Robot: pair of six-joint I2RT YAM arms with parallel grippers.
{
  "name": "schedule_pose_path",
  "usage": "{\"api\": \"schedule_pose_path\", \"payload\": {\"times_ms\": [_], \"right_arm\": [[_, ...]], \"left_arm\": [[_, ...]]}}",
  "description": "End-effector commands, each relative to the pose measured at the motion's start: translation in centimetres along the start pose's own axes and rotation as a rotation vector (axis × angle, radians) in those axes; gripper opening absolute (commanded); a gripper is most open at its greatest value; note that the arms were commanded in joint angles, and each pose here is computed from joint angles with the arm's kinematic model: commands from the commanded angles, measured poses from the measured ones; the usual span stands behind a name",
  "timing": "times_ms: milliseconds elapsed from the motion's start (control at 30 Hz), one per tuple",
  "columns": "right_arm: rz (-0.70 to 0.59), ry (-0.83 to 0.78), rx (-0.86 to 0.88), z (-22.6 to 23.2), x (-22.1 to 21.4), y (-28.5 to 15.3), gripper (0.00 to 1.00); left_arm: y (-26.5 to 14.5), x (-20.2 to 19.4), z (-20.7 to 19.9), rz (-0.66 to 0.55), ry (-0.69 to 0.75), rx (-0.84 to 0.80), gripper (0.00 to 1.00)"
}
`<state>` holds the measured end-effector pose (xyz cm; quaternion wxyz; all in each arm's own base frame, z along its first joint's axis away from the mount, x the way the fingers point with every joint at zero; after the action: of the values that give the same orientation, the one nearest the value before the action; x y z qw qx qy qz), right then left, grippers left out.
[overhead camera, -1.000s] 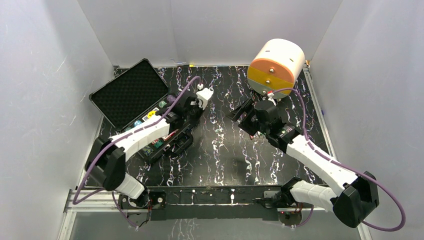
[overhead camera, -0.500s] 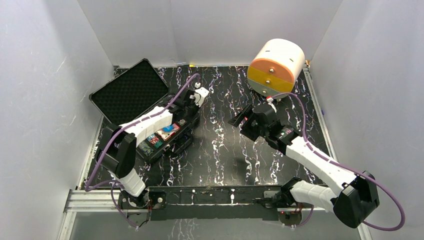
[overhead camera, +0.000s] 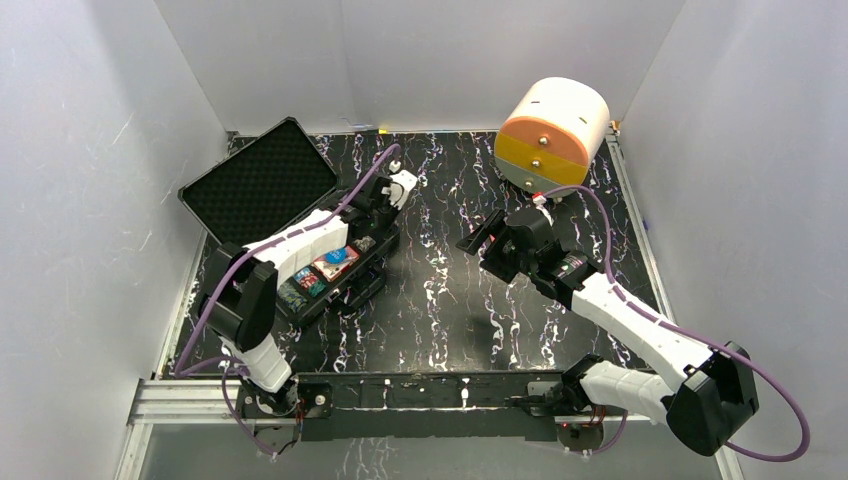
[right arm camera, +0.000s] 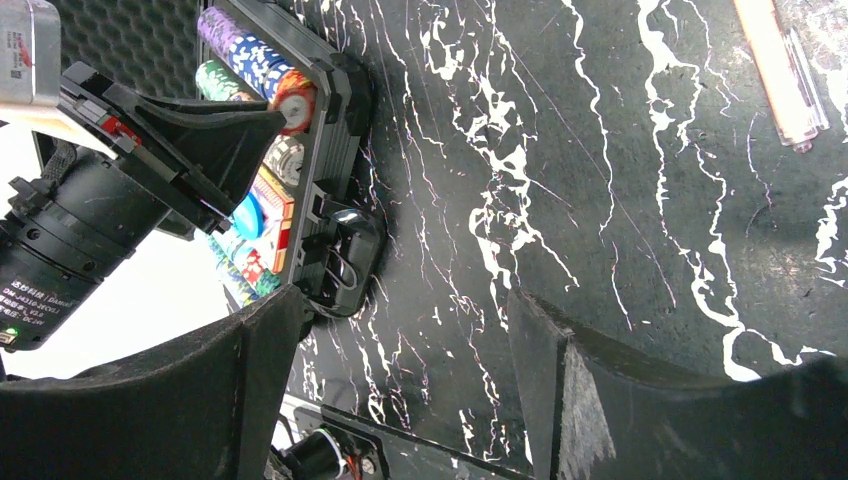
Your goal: Pack up texas hold em set
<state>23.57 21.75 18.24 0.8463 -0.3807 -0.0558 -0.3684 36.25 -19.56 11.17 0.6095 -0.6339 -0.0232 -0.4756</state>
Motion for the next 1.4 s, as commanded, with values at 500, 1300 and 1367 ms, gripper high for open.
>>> {"api": "schedule_pose_path", "payload": {"times_ms": [500, 1300, 1367], "right_arm": [[-0.007, -0.02, 0.035, 1.2, 0.5, 0.0, 0.82], [0.11, -0.127, 0.046, 0.4, -1.6, 1.5, 0.72], [0.108, -0.125, 0.043, 0.3, -1.6, 1.4, 0.72]], "left_arm": [[-5.3, 5.4, 2.8, -0.173, -0.079, 0.024, 0.37], [0.0, 1.4, -1.6, -0.021, -0.257, -0.239, 0.1], [0.3, 1.1, -1.6, -0.008, -0.253, -0.234, 0.09]]}}
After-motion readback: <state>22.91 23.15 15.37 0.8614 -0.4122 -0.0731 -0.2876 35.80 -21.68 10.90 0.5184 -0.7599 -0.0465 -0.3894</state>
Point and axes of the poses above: each gripper's point midway between its finger pads, its own y axis out along the fingers, its own z axis along the line the jaws close on, x = y × z, the point moved 2 cm from there along -y, back along the fingers
